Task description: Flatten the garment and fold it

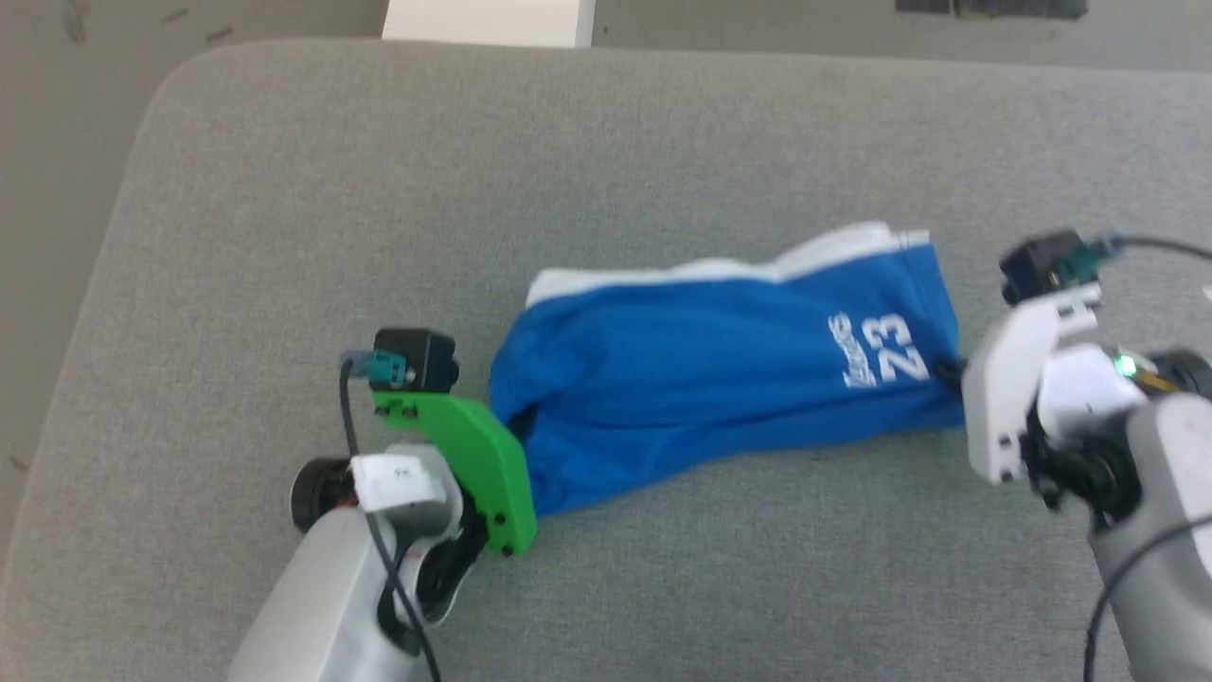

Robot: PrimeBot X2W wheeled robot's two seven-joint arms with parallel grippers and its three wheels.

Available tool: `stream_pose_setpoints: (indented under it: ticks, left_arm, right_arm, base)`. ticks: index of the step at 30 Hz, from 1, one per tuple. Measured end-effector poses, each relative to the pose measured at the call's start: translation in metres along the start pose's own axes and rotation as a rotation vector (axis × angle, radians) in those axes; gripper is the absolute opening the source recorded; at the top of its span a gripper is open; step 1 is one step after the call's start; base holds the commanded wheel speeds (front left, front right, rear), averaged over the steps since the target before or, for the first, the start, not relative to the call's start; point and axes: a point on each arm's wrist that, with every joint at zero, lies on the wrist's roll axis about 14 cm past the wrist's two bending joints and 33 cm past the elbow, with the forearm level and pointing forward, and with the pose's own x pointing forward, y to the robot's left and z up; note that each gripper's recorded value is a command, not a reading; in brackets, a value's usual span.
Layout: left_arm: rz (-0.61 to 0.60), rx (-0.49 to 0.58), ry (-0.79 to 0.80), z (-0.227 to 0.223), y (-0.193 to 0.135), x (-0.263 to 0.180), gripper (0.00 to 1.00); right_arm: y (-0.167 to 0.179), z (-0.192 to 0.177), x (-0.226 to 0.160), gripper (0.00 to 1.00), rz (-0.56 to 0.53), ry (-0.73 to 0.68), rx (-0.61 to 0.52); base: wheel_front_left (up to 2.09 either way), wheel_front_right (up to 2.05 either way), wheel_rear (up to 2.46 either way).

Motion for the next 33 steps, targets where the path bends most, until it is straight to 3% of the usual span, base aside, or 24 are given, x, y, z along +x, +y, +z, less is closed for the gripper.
stream_pose_setpoints:
  ticks: [11, 12, 13, 14, 16, 24, 29, 33]
  left_arm:
    - [0.001, -0.094, 0.157, -0.046, 0.002, -0.024, 0.0]
    - [0.003, -0.103, 0.16, -0.048, 0.002, -0.025, 0.33]
    - [0.005, -0.109, 0.162, -0.049, 0.003, -0.025, 1.0]
    - [0.01, -0.11, 0.163, -0.049, 0.004, -0.026, 1.0]
    - [0.019, -0.13, 0.143, -0.045, 0.008, -0.028, 1.0]
    - [0.004, -0.222, -0.009, -0.011, 0.014, -0.047, 1.0]
    - [0.006, -0.262, -0.306, 0.048, 0.027, -0.071, 1.0]
    - [0.057, -0.154, -0.577, 0.086, 0.044, -0.09, 1.0]
  right_arm:
    - [0.01, -0.064, -0.05, 0.0, 0.019, 0.038, 0.144]
    - [0.012, -0.069, -0.052, 0.0, 0.023, 0.041, 0.158]
    - [0.014, -0.072, -0.054, 0.0, 0.025, 0.042, 0.169]
    - [0.014, -0.071, -0.056, 0.0, 0.023, 0.021, 0.192]
    - [0.015, -0.065, -0.059, 1.0, 0.023, -0.026, 0.216]
    - [0.008, -0.041, -0.076, 1.0, 0.023, -0.155, 0.263]
    - [-0.01, -0.031, -0.082, 1.0, -0.018, -0.187, 0.237]
    - [-0.013, -0.028, -0.074, 1.0, -0.004, -0.165, 0.223]
  base:
    - [0.0, 0.0, 0.0]
    - [0.0, 0.0, 0.0]
    - [0.0, 0.0, 0.0]
    - [0.0, 0.0, 0.0]
    - [0.0, 0.0, 0.0]
    - [0.0, 0.0, 0.0]
    - [0.0, 0.0, 0.0]
    - [0.0, 0.0, 0.0]
